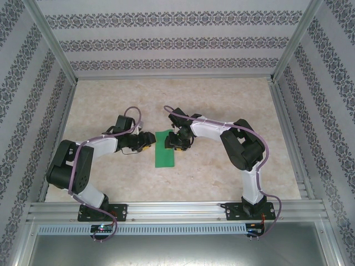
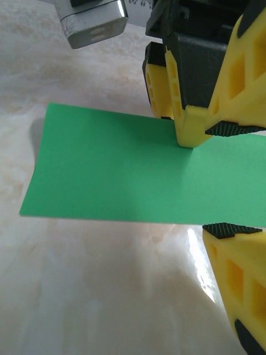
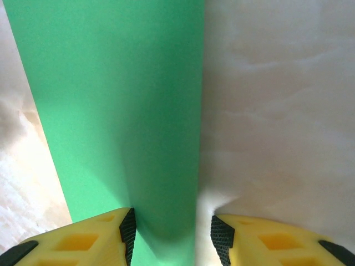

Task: Fold a paper plane with a square sheet of paper (pick it up from the middle)
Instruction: Hold the square sheet of paper at the center of the table.

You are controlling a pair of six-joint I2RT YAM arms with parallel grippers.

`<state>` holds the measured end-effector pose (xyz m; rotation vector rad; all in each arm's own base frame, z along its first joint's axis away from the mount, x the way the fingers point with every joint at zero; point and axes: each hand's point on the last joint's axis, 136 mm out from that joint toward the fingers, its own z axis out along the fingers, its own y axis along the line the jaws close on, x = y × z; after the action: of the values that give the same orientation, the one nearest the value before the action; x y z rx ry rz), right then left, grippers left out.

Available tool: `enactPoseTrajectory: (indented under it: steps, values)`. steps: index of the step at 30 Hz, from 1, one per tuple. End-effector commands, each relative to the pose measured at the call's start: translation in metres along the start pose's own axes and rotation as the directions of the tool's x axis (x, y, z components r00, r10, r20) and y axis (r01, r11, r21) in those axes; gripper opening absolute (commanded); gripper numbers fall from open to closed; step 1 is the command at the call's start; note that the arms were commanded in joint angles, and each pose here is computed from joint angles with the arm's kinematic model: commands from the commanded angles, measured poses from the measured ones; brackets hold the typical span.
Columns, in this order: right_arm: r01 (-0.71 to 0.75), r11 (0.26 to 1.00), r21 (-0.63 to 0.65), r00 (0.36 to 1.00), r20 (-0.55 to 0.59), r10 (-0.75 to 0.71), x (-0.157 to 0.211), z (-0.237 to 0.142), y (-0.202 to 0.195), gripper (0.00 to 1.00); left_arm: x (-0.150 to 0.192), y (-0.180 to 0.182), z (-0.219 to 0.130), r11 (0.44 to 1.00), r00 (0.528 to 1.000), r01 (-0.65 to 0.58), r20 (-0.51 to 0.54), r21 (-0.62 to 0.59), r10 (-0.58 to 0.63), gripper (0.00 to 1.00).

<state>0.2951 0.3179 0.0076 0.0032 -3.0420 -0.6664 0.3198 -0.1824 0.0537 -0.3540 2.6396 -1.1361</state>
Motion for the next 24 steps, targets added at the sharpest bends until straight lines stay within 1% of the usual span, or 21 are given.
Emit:
enactPoseTrajectory:
  steps: [1, 7, 13, 24]
  values:
    - [-0.041, 0.956, 0.289, 0.993, -0.094, 0.071, 0.034, 0.062, -0.088, 0.47, -0.003, -0.015, 0.007, 0.999, 0.999, -0.032, -0.012, 0.043, 0.032, 0.42]
    - [-0.046, 0.953, 0.300, 0.993, -0.094, 0.078, 0.035, 0.063, -0.091, 0.47, 0.003, -0.017, 0.017, 0.999, 0.998, -0.032, -0.049, 0.043, 0.034, 0.27]
    - [-0.062, 0.953, 0.298, 0.990, -0.102, 0.096, 0.037, 0.066, -0.092, 0.47, 0.008, -0.016, 0.025, 0.999, 0.997, -0.035, -0.073, 0.031, 0.037, 0.16]
    - [-0.068, 0.948, 0.312, 0.988, -0.109, 0.107, 0.040, 0.069, -0.095, 0.47, 0.014, -0.007, 0.035, 1.000, 0.993, -0.023, -0.119, -0.002, 0.023, 0.08]
